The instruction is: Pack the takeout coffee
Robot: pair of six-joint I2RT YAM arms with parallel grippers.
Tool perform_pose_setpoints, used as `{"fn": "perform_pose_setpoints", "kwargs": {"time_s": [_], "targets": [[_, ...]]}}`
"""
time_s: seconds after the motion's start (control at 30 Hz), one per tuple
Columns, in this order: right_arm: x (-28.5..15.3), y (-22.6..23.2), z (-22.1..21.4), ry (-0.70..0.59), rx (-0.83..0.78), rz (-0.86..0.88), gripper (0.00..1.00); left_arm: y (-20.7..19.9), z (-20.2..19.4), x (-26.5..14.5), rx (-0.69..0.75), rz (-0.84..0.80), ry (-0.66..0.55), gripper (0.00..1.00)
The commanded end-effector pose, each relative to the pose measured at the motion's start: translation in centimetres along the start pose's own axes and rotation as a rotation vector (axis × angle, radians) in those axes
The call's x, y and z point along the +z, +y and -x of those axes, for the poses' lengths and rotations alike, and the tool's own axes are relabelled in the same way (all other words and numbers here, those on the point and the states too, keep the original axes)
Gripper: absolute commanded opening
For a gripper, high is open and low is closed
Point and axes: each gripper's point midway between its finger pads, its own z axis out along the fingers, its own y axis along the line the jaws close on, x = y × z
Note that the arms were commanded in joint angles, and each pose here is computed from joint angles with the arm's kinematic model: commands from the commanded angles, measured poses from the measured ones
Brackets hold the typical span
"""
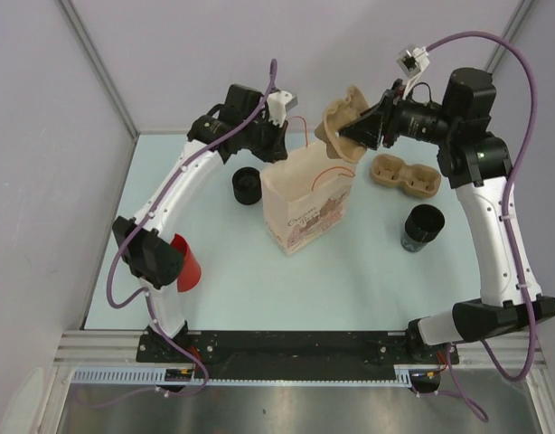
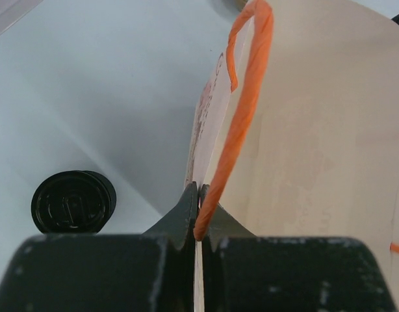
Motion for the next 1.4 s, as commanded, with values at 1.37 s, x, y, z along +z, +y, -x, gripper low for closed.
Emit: {"fn": "perform_pose_setpoints", "kwargs": {"time_s": [1.37], "targets": [[7.5,-4.2,-11.1,0.186,0.397,0.100,0.24,-0.9,1.3,1.0,0.006,0.106,-0.041,0.01]]}}
